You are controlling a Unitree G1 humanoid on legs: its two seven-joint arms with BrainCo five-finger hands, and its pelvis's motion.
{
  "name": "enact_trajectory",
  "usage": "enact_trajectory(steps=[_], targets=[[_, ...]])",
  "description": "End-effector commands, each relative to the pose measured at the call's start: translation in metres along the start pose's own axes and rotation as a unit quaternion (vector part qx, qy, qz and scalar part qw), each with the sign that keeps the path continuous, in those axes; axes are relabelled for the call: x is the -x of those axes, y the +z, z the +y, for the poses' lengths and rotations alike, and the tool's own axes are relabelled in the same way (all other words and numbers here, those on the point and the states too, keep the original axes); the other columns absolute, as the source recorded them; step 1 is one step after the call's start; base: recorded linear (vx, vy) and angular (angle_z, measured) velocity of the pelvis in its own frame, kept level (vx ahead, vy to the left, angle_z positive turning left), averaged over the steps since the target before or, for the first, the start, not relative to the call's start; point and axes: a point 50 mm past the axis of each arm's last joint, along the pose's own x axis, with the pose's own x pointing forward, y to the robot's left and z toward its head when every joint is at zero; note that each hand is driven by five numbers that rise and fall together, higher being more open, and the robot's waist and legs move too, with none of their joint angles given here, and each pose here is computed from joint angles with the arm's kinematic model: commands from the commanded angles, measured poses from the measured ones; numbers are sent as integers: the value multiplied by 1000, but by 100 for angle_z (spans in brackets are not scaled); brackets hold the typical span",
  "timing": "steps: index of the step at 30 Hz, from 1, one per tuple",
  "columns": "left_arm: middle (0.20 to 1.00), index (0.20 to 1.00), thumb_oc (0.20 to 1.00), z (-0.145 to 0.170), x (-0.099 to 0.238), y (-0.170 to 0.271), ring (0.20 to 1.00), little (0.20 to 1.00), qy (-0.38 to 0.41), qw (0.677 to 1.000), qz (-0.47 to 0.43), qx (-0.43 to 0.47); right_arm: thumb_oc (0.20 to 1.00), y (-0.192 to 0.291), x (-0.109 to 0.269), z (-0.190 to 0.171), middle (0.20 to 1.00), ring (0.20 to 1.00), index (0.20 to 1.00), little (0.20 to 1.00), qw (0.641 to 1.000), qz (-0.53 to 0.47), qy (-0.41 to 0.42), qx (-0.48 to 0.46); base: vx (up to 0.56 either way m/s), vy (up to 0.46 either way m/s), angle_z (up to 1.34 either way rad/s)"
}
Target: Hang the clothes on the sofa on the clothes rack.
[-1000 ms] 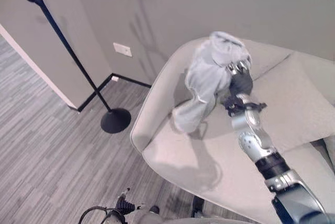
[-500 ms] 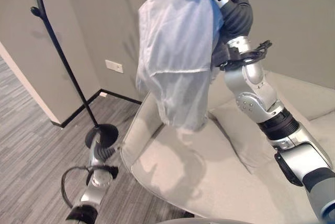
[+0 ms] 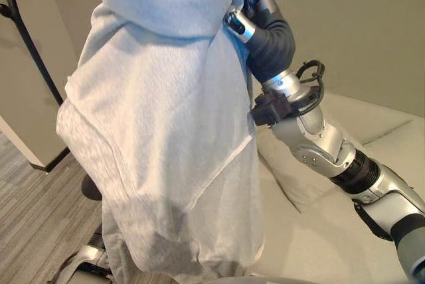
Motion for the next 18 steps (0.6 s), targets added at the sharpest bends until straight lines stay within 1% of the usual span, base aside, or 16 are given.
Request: enact_trajectory(steps=[1,2,3,4,5,7,9,11,13,17,18], targets=[[1000,1000,1000,-20,-23,54,1000,1000,-46,985,-85,140,200,23,-16,9,200,200,200,200,998,-54,30,-15,0,0,0],[1000,1000,1000,-27,-20,61,1000,1000,-73,978,-85,174,200,20,-15,9,200,200,200,200,998,-47,29,-12,0,0,0],[1000,1000,1000,-29,-16,69,1000,1000,-94,964,-74,239,200,16,-14,7,200,200,200,200,999,-37,21,-7,-38,1,-2],[1000,1000,1000,-27,-8,63,1000,1000,-109,961,-60,246,200,14,-13,2,200,200,200,200,999,-34,7,0,-32,5,-2],[1000,1000,1000,-27,-8,63,1000,1000,-109,961,-59,246,200,14,-13,2,200,200,200,200,999,-34,7,-1,0,0,0],[1000,1000,1000,-23,2,46,1000,1000,-116,964,-27,236,200,16,-12,-4,200,200,200,200,999,-35,0,9,0,0,0],[1000,1000,1000,-9,18,18,1000,1000,-115,969,28,218,200,23,-8,-19,200,200,200,200,998,-39,-21,38,0,0,0],[1000,1000,1000,-4,23,10,1000,1000,-117,971,39,203,200,27,-7,-26,200,200,200,200,997,-42,-31,50,-19,7,4],[1000,1000,1000,8,36,-10,1000,1000,-117,976,75,170,200,41,-5,-39,200,200,200,200,994,-56,-47,83,-19,8,5],[1000,1000,1000,18,47,-25,1000,1000,-119,977,102,147,200,49,-2,-51,200,200,200,200,990,-67,-69,105,-15,6,6],[1000,1000,1000,26,50,-32,1000,1000,-118,978,113,131,200,56,-2,-57,200,200,200,200,987,-77,-79,118,-12,9,6]])
